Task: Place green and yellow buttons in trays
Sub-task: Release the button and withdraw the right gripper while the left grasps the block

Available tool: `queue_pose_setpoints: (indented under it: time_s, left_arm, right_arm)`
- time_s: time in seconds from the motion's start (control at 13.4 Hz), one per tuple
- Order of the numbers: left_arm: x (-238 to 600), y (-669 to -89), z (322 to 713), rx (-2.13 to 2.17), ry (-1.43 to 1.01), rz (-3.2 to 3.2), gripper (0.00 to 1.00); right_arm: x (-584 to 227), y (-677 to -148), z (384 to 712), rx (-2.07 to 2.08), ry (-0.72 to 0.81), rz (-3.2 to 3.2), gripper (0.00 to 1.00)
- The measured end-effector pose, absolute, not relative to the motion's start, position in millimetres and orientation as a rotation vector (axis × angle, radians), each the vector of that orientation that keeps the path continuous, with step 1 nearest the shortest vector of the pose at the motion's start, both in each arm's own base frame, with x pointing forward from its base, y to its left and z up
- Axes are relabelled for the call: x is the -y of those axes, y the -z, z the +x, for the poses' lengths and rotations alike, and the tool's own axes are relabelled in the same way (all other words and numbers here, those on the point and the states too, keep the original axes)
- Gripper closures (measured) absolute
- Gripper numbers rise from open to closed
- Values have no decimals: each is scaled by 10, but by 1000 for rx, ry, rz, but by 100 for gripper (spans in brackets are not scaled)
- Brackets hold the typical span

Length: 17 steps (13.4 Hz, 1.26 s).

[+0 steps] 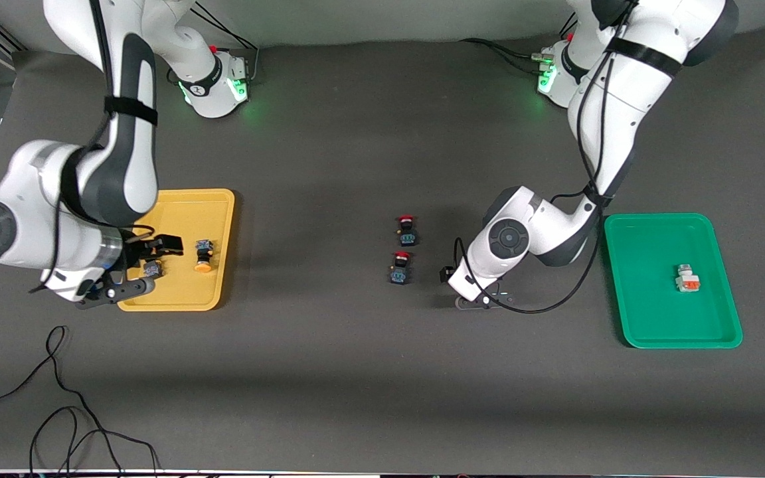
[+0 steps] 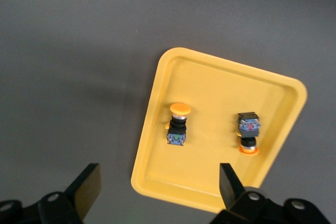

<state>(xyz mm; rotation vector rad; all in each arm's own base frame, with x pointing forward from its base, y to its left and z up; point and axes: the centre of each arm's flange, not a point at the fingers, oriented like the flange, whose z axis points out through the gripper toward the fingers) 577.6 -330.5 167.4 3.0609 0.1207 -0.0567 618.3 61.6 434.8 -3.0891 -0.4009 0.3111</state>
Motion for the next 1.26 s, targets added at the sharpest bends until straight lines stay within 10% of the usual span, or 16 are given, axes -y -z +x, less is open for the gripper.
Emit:
queue_pose_setpoints:
  time_s: [0.3,0.74,1.26]
  left_arm:
    - [3370,-1731,5800,-118,34,3057,56]
    - [3257,-1932,5915,-159,88,3113,59]
    - [2420,-3531,6297,-199,352,3208,59]
  right_arm:
    - [-769,-4880,6240,467,-275,-3114,0]
    - [-935,-5240,6146,448,-216,-3190,0]
    - [-739,-5268,6064,335,-278,-3218,0]
